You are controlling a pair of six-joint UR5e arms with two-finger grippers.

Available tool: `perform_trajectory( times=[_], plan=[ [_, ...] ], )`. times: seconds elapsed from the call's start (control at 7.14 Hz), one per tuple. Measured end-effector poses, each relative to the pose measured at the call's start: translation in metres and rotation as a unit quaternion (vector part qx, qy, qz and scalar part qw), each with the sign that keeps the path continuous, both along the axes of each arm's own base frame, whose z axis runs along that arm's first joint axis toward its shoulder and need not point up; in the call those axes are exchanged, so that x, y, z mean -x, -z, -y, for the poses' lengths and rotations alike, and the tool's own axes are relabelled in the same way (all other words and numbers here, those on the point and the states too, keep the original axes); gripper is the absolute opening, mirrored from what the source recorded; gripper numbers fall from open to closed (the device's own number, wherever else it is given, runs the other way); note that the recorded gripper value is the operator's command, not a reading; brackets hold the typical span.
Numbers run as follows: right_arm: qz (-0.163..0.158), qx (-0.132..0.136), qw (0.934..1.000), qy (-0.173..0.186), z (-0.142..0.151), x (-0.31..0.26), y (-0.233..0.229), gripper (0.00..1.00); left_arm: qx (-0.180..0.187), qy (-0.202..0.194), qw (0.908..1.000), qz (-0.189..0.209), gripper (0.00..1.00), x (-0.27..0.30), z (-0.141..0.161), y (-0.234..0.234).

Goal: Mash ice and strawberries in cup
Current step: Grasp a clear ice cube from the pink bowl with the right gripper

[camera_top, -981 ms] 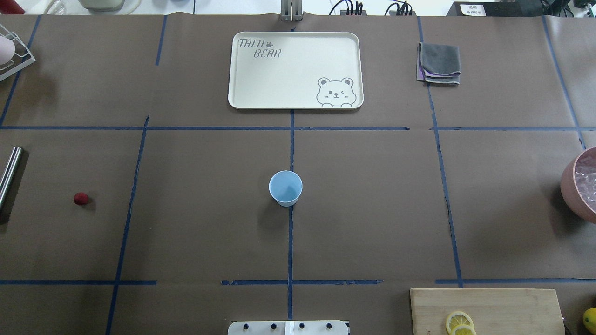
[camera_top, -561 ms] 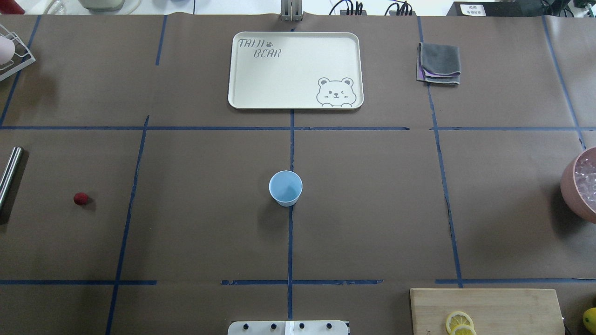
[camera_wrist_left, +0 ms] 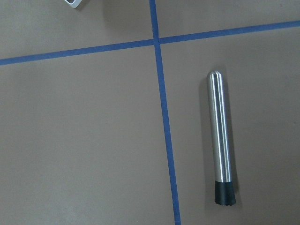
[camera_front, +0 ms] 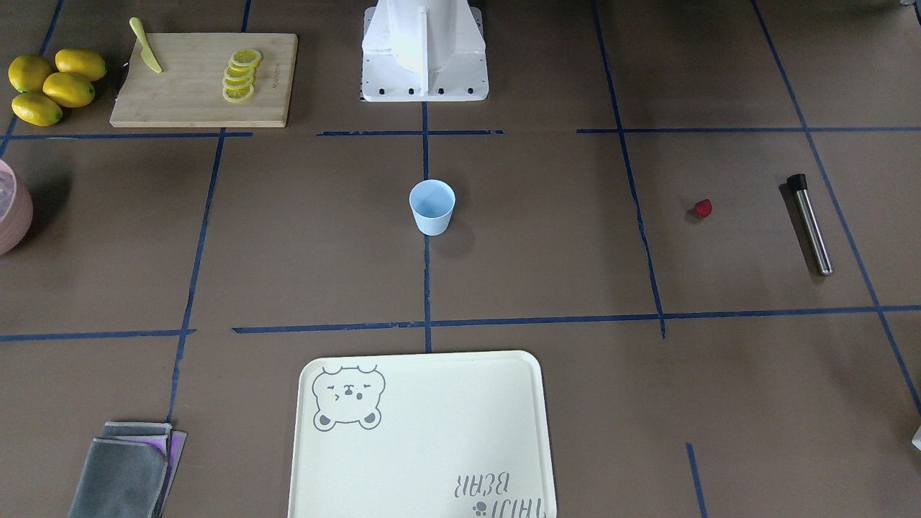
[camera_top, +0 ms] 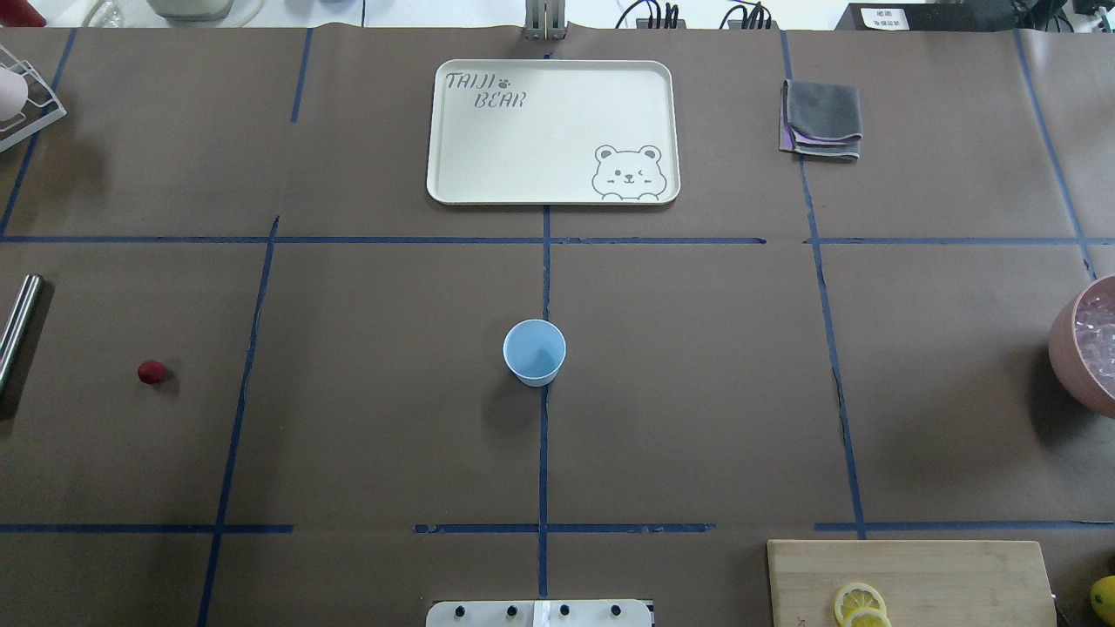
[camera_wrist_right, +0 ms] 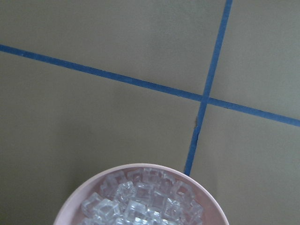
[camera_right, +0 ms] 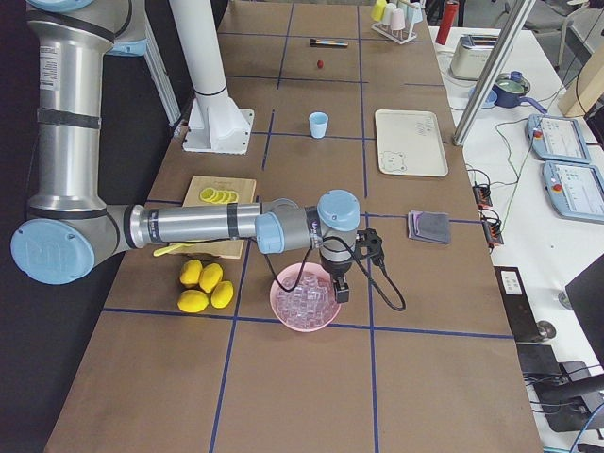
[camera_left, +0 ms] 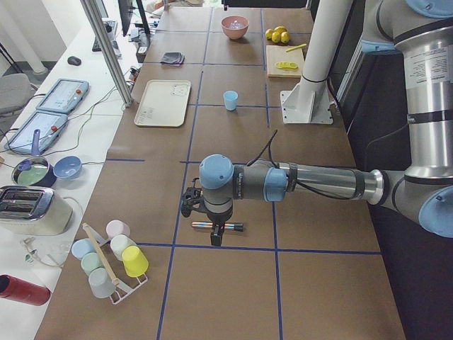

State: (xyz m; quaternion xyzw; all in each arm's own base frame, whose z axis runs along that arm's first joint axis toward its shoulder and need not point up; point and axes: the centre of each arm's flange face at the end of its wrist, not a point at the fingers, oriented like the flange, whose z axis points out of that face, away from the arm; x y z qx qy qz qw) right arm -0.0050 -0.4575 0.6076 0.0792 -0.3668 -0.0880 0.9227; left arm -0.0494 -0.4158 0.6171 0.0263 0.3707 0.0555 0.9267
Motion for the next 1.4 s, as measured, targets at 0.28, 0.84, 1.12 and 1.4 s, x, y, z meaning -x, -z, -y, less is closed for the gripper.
perform_trajectory(
  times=[0.28,0.84,1.12,1.4],
  plan=[
    [0.010,-0.001,0.9999,-0.002,-0.025,0.031,-0.014,0.80,0.000,0.000,1.0000,0.000,1.00,0.000,0.000,0.000],
    [-0.006,0.019,0.9996,0.019,-0.042,0.051,-0.044,0.70,0.001,0.000,1.0000,0.000,1.00,0.000,0.000,-0.001],
    [-0.015,0.022,0.9994,0.023,-0.042,0.055,-0.050,0.62,0.001,0.000,1.0000,0.000,1.00,0.000,0.000,-0.002],
    [-0.017,0.023,0.9993,0.026,-0.041,0.058,-0.051,0.41,0.002,0.000,1.0000,0.000,1.00,0.000,0.000,-0.002]
  ],
)
